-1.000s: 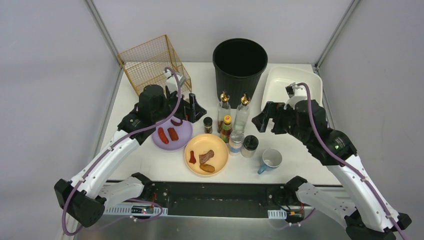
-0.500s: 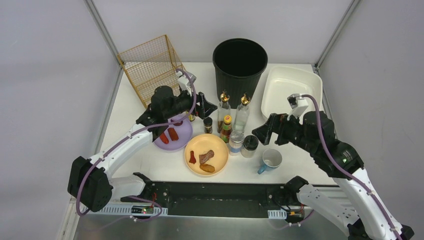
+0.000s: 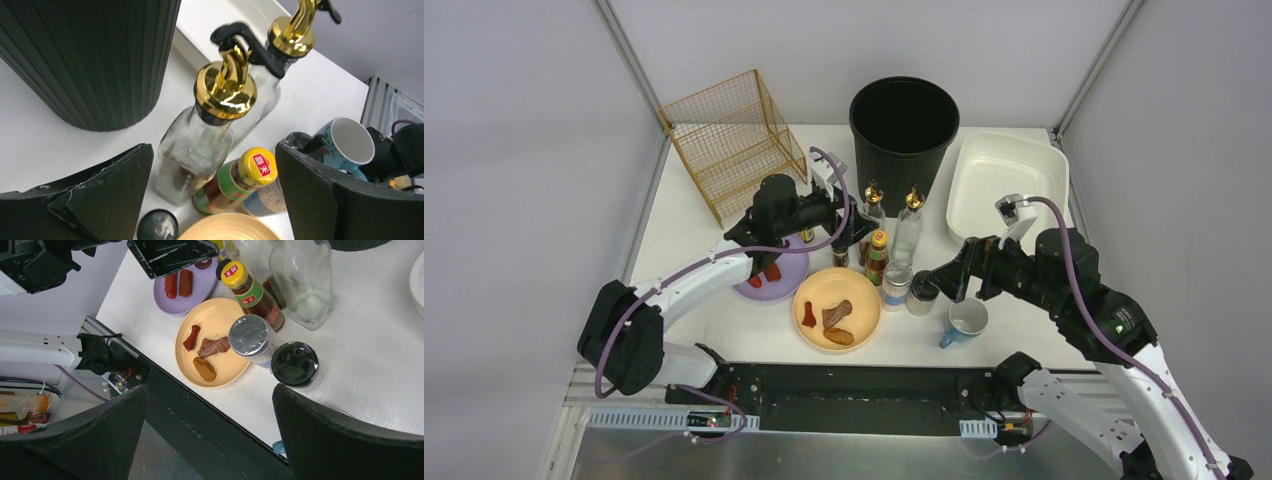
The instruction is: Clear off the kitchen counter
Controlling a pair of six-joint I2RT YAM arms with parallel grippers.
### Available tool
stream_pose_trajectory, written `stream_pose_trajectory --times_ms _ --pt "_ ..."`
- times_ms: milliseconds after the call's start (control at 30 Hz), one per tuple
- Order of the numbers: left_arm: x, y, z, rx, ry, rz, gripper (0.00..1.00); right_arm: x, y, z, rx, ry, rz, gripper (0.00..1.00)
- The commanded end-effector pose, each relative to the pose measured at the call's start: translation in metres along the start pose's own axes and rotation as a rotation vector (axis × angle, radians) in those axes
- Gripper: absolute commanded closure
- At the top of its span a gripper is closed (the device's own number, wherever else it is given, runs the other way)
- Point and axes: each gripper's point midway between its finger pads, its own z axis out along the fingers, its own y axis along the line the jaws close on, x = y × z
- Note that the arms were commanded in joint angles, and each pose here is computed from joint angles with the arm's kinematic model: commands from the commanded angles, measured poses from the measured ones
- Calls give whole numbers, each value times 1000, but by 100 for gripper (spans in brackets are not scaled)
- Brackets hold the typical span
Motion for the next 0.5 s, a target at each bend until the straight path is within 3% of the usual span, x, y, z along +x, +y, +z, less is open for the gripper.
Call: stream_pose_trajectory --times_ms 0,233,467 --pt "-35 -10 8 42 -134 114 4 5 5 -2 -38 10 -20 1" --pt "-32 -6 21 34 -151 118 6 10 4 2 -40 25 -7 1" --pt "-30 0 32 24 -162 113 15 14 5 4 -53 35 8 1"
